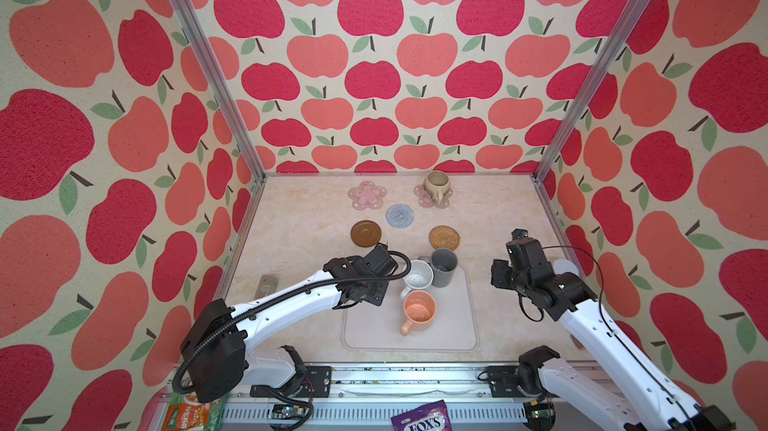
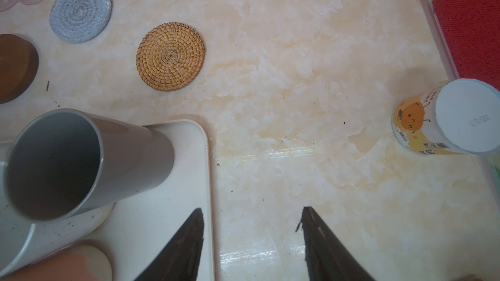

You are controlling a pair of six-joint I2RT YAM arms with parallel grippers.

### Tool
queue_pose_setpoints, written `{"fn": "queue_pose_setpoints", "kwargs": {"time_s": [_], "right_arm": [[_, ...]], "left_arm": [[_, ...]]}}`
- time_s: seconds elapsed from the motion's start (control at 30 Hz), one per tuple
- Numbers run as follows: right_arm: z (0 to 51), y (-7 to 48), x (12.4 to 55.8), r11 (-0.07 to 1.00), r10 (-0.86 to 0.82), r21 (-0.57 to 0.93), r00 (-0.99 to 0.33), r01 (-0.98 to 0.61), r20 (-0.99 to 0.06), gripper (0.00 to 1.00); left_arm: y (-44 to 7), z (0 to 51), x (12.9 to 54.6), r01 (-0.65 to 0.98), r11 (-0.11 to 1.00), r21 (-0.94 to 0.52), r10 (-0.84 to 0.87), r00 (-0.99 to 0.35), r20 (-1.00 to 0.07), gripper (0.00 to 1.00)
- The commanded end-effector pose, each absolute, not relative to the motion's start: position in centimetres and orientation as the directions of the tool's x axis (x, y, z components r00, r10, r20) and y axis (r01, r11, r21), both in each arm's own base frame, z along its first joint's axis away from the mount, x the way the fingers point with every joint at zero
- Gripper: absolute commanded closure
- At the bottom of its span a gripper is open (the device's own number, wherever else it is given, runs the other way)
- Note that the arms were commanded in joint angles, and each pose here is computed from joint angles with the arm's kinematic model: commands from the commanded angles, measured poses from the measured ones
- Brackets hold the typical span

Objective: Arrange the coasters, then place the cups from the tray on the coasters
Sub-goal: 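Lift the pale pink mug with the left gripper while the right gripper shifts back, then carry the pink mug toward the empty flower coaster while the right gripper moves back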

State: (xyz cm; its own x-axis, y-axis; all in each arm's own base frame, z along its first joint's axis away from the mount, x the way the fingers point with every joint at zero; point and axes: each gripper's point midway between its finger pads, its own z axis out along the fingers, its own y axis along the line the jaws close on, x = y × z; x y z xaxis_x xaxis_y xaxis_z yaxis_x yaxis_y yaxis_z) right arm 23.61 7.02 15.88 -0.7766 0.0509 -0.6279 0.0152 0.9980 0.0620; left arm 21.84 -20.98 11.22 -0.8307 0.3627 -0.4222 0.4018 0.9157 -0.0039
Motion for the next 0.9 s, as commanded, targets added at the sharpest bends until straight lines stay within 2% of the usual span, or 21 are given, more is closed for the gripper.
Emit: {"fn": "queue_pose_setpoints", "kwargs": {"time_s": [0.0, 0.47, 0.87], "right_arm": [[16.3, 6.7, 23.9, 0.997, 0.070, 0.070, -0.760, 0.032, -0.646, 0.39], [16.8, 7.9, 24.8, 0.997, 0.062, 0.077, -0.789, 0.019, -0.611, 0.40], [17.0, 7.7, 24.9, 0.996, 0.086, 0.079, -0.792, 0.048, -0.605, 0.40]], "left_arm": [[-21.2, 14.4, 24.6, 0.360, 0.933, -0.014, 0.307, -0.815, -0.491, 1.00], [-18.8, 16.7, 34.2, 0.236, 0.969, -0.067, 0.170, -0.842, -0.513, 1.00], [-18.5, 16.8, 42.7, 0.213, 0.975, -0.065, 0.149, -0.841, -0.520, 1.00]]}}
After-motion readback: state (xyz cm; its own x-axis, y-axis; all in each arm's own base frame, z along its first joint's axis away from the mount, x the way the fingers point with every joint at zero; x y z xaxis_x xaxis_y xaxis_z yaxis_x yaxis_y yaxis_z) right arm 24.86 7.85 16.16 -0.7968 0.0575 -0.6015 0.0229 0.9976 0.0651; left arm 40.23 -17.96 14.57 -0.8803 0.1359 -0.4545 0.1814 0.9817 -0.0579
